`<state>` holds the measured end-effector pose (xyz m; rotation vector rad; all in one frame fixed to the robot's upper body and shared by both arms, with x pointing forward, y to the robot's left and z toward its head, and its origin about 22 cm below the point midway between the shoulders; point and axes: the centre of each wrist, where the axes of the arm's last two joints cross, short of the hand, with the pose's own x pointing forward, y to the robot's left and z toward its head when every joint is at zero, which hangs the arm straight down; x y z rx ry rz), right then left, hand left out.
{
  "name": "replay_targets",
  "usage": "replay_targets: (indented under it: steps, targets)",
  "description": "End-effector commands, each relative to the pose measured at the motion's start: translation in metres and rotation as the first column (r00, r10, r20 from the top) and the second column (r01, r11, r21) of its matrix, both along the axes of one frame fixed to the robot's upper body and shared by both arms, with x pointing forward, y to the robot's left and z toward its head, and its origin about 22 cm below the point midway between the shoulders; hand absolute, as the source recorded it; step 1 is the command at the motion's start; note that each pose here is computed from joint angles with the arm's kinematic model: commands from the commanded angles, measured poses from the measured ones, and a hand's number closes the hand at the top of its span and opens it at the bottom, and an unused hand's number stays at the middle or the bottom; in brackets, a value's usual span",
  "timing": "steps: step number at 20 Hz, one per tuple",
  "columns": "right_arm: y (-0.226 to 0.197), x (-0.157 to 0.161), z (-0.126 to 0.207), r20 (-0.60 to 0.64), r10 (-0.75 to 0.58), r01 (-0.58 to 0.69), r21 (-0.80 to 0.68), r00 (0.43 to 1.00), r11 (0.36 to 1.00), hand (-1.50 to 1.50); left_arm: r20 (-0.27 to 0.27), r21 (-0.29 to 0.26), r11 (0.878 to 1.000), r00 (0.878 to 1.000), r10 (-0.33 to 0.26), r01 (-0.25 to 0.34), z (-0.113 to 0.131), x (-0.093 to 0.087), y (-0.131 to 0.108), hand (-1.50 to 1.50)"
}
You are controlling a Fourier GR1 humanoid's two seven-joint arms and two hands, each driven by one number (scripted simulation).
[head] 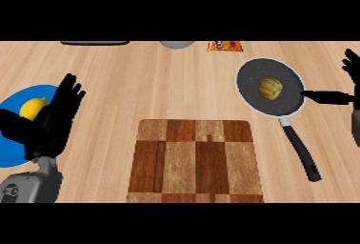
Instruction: Pick the squash from the cutting board and place it in the pan
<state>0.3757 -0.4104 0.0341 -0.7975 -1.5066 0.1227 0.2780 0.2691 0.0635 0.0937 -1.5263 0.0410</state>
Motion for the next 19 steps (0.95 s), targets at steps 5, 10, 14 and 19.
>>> replay_targets:
  steps: [5, 10, 14, 19]
  targets:
    - [-0.086, -0.067, -0.002, 0.182, 0.051, -0.096, 0.246, 0.982, 0.965, -1.5, -0.01, 0.027, 0.999, 1.0, 0.023, -0.022, 0.001, 0.002, 0.006, 0.0]
    - [-0.127, -0.12, -0.008, 0.17, 0.131, -0.17, 0.244, 0.977, 0.955, -1.5, -0.004, -0.013, 1.0, 1.0, 0.007, -0.007, -0.003, -0.013, 0.012, 0.0]
    - [-0.125, -0.132, -0.019, 0.158, 0.125, -0.158, 0.214, 0.979, 0.964, -1.5, -0.009, 0.003, 1.0, 1.0, 0.014, -0.014, 0.017, 0.005, 0.004, 0.0]
    - [-0.12, -0.143, -0.024, 0.139, 0.137, -0.166, 0.218, 0.981, 0.962, -1.5, 0.0, 0.012, 1.0, 1.0, 0.008, -0.008, -0.006, -0.002, 0.003, 0.0]
